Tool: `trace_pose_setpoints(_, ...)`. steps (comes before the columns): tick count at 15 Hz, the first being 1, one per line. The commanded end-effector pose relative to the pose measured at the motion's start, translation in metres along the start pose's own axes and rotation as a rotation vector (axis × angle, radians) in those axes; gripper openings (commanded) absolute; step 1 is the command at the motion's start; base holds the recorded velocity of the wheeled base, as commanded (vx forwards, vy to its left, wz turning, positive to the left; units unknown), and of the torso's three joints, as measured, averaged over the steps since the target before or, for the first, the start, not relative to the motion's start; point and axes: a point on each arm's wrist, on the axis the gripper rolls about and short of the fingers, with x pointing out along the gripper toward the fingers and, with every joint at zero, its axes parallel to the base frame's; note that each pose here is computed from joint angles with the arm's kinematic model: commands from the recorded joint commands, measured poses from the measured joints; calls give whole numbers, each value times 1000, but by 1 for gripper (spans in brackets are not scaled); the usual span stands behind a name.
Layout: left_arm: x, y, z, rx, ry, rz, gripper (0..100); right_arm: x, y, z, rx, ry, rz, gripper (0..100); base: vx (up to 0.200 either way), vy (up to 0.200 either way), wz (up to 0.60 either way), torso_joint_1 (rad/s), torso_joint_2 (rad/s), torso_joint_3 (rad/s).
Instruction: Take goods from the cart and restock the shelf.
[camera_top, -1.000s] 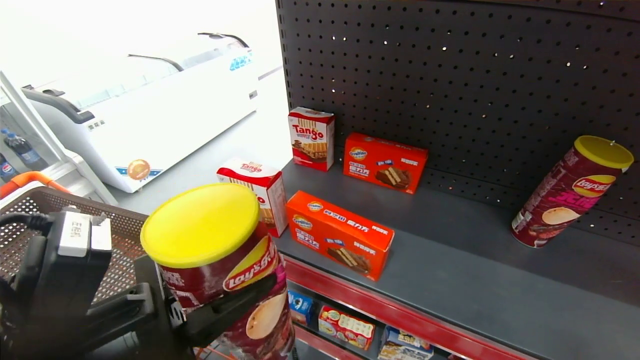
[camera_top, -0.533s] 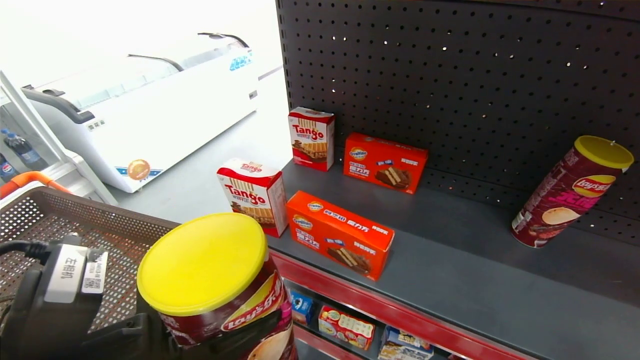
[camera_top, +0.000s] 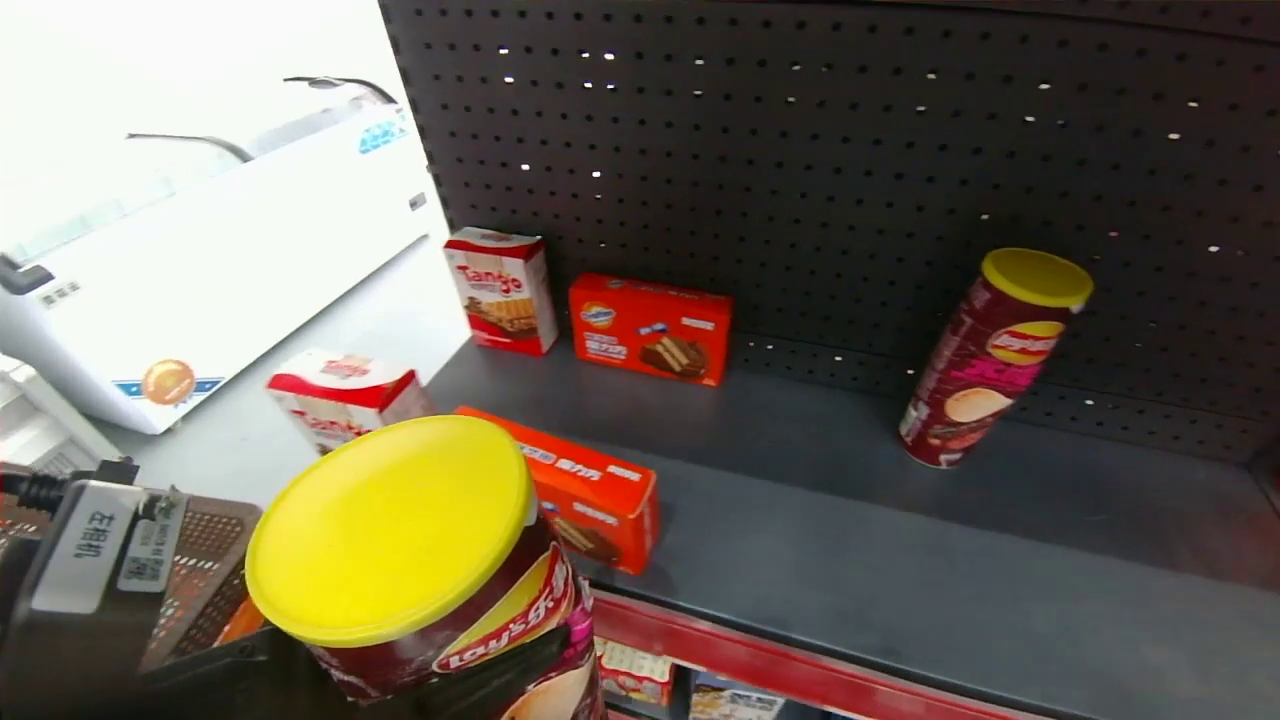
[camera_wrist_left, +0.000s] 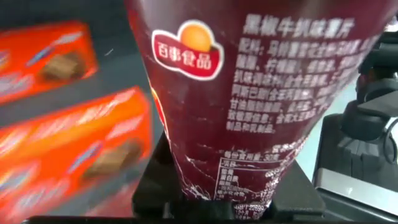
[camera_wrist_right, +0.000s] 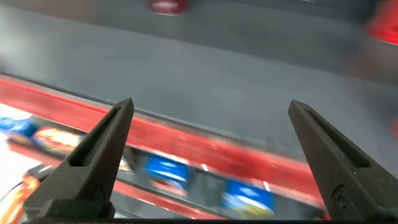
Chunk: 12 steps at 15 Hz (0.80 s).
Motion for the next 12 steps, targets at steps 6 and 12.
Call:
trace_pose_setpoints(6,1,1,-1,-2,5,5,0,0,0,0,2,-1,0,100,0,0,-500,3,0,4)
trace_pose_setpoints(12,-2,2,-3,-4,12,25,0,0,0,0,0,-1,0,100,0,0,0,0,0,0)
